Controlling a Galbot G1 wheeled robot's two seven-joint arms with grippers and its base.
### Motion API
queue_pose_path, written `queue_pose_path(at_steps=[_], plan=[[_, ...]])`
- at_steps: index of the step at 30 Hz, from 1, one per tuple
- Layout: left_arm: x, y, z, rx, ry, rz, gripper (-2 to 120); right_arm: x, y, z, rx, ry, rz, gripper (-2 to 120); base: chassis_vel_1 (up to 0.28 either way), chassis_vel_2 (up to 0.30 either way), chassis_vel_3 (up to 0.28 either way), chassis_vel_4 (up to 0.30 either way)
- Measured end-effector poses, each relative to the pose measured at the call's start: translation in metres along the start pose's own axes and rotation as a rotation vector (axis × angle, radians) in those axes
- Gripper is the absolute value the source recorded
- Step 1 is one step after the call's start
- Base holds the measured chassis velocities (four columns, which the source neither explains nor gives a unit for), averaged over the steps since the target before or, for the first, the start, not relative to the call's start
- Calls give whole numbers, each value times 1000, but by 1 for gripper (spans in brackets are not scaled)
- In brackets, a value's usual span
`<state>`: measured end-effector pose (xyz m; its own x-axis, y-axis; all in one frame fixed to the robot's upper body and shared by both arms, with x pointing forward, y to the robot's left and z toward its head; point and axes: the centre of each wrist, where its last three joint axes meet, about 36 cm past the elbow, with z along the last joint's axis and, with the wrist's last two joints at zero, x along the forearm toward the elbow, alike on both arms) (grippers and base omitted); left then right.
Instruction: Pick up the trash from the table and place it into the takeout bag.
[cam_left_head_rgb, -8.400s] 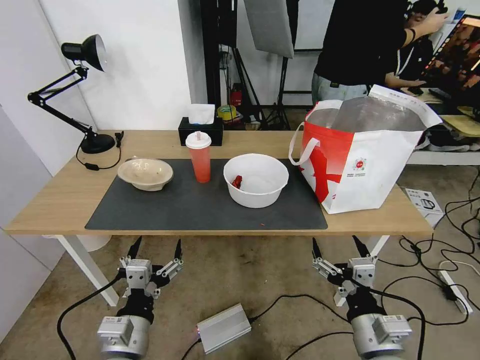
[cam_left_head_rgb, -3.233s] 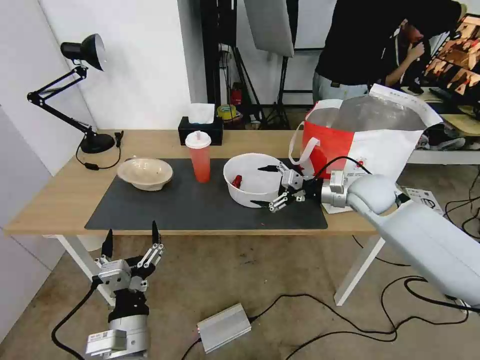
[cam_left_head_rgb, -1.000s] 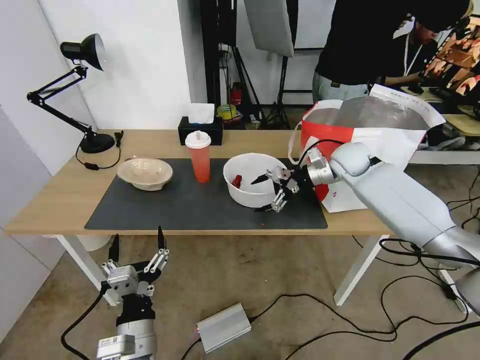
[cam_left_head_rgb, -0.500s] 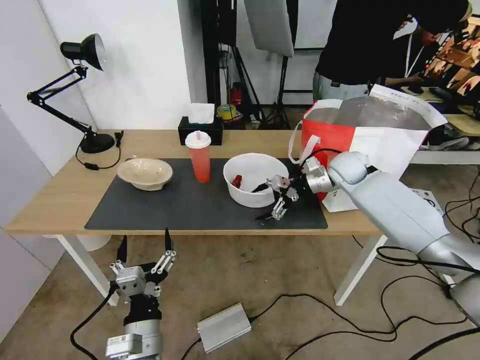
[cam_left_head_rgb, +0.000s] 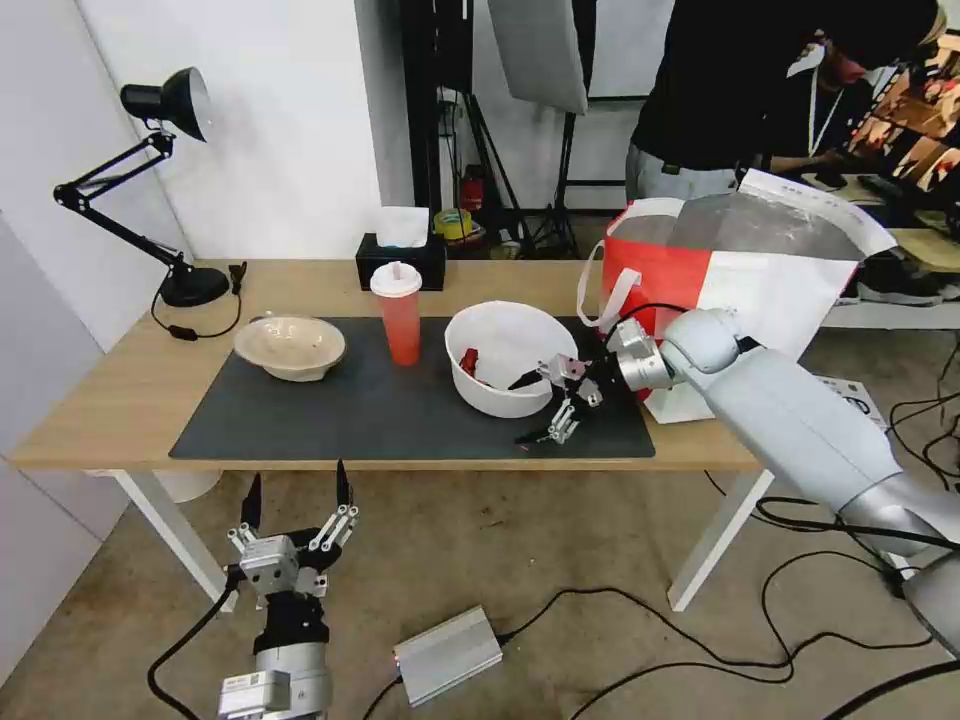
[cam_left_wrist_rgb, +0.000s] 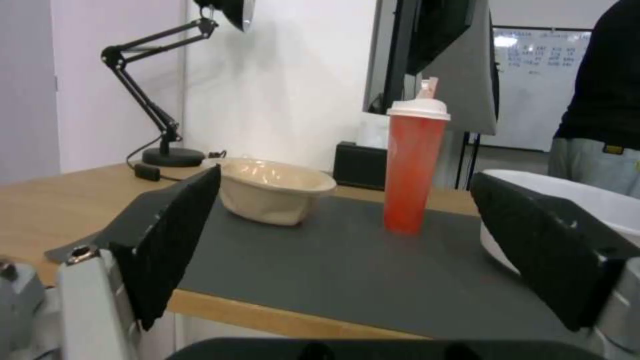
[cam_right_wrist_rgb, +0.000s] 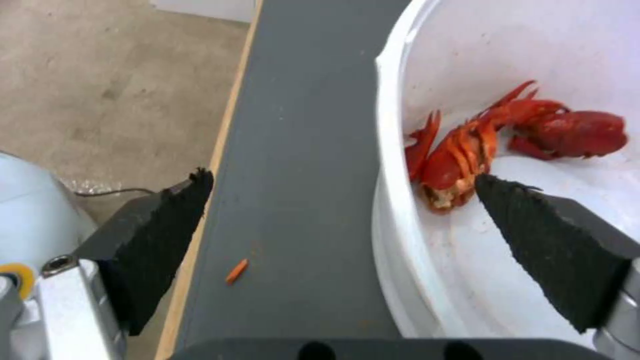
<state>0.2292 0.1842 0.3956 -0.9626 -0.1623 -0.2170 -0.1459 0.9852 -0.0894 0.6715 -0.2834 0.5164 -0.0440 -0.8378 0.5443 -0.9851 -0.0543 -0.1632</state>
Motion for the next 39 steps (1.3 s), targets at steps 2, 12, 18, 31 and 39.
queue_pose_path(at_steps=[2, 12, 18, 31, 39], plan=[[0, 0, 0, 0, 0, 0, 100, -1, -1, 0, -1, -2, 3, 100, 0, 0, 0, 0], [4, -2, 2, 3, -4, 5, 100, -5, -3, 1, -4, -15, 30, 100, 0, 0, 0, 0], [7, -3, 3, 4, 0, 10, 100, -8, -6, 1, 7, -17, 59, 100, 0, 0, 0, 0], [12, -5, 6, 4, 0, 16, 100, -18, -12, 2, 17, 2, 90, 73, 0, 0, 0, 0], [11, -5, 4, 5, -7, 16, 100, -24, -9, 3, 14, -1, 78, 43, 0, 0, 0, 0]])
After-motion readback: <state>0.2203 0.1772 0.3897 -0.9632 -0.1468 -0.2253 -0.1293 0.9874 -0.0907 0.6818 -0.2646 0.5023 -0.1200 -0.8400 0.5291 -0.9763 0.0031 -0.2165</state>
